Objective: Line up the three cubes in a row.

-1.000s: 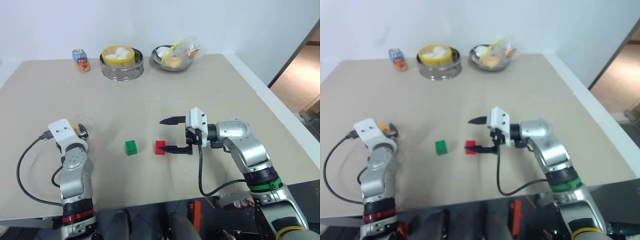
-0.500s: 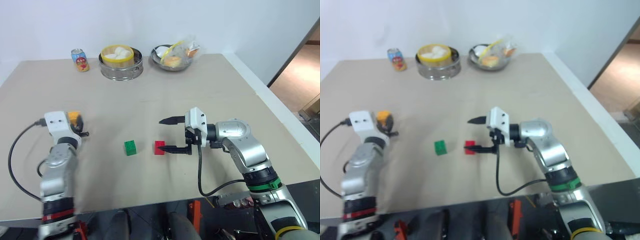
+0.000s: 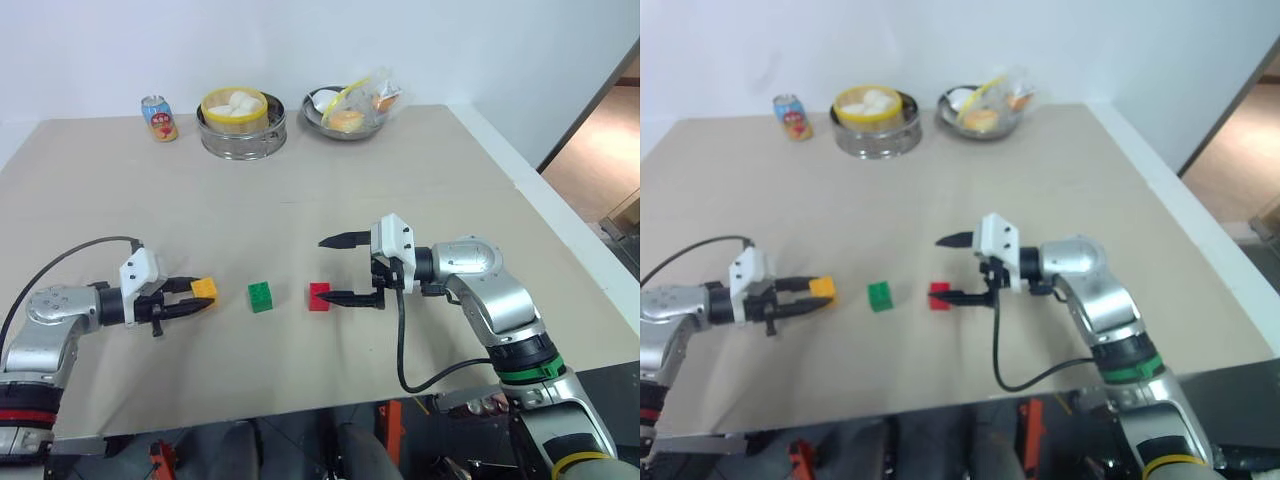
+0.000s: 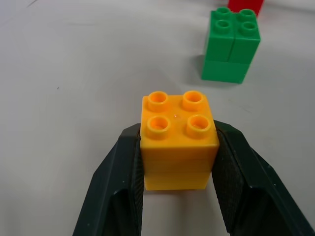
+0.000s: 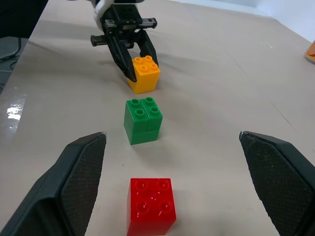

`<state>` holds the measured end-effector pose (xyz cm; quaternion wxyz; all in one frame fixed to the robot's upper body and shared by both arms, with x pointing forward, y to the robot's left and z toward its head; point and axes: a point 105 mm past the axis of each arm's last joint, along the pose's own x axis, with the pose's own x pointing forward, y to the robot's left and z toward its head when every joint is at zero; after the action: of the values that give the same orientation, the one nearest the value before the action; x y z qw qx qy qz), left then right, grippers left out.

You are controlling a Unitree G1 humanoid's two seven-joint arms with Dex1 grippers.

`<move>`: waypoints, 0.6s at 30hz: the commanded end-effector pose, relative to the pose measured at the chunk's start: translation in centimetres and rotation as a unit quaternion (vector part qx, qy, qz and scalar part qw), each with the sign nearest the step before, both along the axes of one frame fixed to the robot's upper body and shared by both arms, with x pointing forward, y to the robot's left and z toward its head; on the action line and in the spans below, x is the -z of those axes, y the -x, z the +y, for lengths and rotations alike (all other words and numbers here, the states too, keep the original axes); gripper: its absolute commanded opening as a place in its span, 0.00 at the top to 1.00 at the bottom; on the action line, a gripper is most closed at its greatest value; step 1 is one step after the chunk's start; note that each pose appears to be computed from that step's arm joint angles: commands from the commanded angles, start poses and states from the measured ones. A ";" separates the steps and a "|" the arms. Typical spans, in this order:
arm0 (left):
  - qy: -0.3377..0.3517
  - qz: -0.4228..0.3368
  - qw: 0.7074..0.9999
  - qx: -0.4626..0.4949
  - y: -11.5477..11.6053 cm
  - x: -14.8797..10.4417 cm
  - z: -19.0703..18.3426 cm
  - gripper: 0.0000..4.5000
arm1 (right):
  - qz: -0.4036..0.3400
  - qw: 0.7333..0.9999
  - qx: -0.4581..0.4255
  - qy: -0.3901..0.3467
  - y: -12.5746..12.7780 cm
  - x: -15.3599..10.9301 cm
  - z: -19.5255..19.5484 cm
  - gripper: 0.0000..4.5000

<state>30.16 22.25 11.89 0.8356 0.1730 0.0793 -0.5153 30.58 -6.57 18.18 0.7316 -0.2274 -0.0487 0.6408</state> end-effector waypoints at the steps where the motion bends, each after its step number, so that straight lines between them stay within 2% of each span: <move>1: 0.003 -0.020 0.999 0.033 0.2 -1.3 -0.3 0.71 | -0.023 1.000 0.000 -0.005 0.5 -1.3 -0.5 0.00; 7: 0.022 -0.029 0.998 0.045 1.5 -1.7 -1.0 0.71 | -0.022 1.000 0.009 0.002 0.8 -1.3 -1.1 0.00; 12: 0.022 -0.026 0.999 0.028 2.5 -0.9 -0.5 0.71 | -0.020 1.000 0.013 0.002 0.8 -1.1 -1.1 0.00; 18: 0.013 -0.034 0.999 0.011 2.1 -0.8 0.1 0.71 | -0.019 1.000 0.010 0.003 0.8 -0.9 -0.9 0.00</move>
<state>27.64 21.85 11.27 0.8297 0.1605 0.0648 -0.5306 30.16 -7.62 17.85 0.7407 -0.2363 -0.0319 0.6281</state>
